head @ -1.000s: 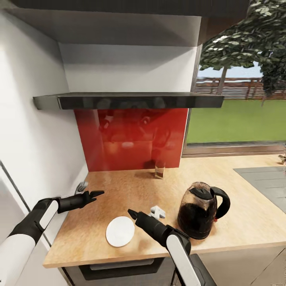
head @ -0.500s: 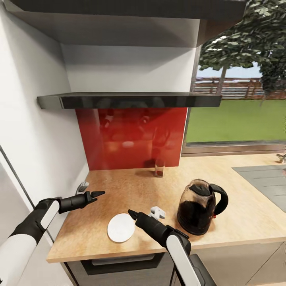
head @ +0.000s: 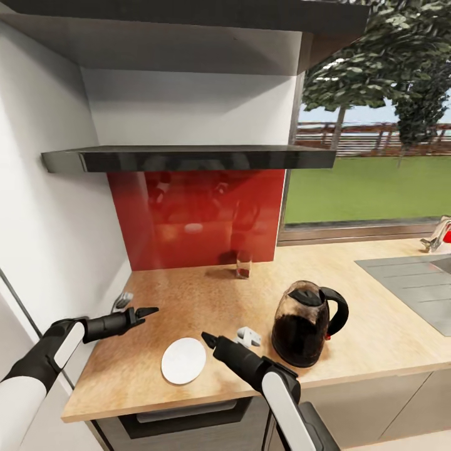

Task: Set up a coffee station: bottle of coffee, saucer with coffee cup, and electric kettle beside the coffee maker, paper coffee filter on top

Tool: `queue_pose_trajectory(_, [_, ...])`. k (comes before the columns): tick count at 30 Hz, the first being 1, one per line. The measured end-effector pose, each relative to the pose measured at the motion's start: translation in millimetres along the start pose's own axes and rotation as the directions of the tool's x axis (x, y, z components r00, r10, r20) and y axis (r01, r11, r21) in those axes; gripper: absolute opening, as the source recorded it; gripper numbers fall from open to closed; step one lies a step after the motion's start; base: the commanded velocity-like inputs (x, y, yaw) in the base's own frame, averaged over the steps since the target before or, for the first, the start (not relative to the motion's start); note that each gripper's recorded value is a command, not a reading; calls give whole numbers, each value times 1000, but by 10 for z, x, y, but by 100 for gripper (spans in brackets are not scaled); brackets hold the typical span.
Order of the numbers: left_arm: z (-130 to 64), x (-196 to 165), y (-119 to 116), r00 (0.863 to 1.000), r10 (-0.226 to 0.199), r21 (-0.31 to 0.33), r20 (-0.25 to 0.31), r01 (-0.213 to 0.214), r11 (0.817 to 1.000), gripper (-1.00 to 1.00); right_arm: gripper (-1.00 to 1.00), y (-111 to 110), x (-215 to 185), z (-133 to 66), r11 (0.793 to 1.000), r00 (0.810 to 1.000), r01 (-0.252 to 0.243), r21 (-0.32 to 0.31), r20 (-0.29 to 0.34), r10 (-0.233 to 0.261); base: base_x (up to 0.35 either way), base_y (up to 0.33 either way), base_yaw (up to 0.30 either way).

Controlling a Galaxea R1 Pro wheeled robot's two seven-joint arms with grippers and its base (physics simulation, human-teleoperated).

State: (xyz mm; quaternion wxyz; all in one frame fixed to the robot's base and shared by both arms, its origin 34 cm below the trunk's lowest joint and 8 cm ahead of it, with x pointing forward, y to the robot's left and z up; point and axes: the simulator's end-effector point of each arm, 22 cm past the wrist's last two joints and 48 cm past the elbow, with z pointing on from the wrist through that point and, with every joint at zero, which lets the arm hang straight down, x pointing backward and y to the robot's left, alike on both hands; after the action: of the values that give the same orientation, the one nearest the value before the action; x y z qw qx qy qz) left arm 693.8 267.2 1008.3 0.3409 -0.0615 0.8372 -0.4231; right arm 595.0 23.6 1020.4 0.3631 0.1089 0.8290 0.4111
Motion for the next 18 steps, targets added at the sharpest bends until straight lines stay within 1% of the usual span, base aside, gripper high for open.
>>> queue_pose_trajectory(4, [-1, 24, 13, 1000, -3, -2, -3, 3, 1000, 100, 100, -8, 63, -1, 1000, 1000, 1, 5, -10, -1, 0, 0, -3])
queue_pose_trajectory(8, [6, 40, 14, 1000, -5, -1, -5, 5, 1000, 100, 100, -38, 106, 2, 1000, 1000, 5, 24, -18, -4, 0, 0, 0])
queue_pose_trajectory(11, [35, 87, 4, 1000, -3, 0, -16, 3, 1000, 100, 100, -43, 126, 4, 1000, 1000, 7, 30, -22, -6, 0, 0, 0])
queue_pose_trajectory(16, [85, 173, -15, 999, 7, 0, -42, -7, 1000, 100, 100, 78, 281, 31, 999, 998, 34, 11, -54, -33, 0, 0, 0])
queue_pose_trajectory(18, [92, 184, -19, 999, 8, 0, -46, -8, 1000, 100, 100, 111, 342, 34, 999, 997, 34, 3, -66, -34, 0, 0, 0])
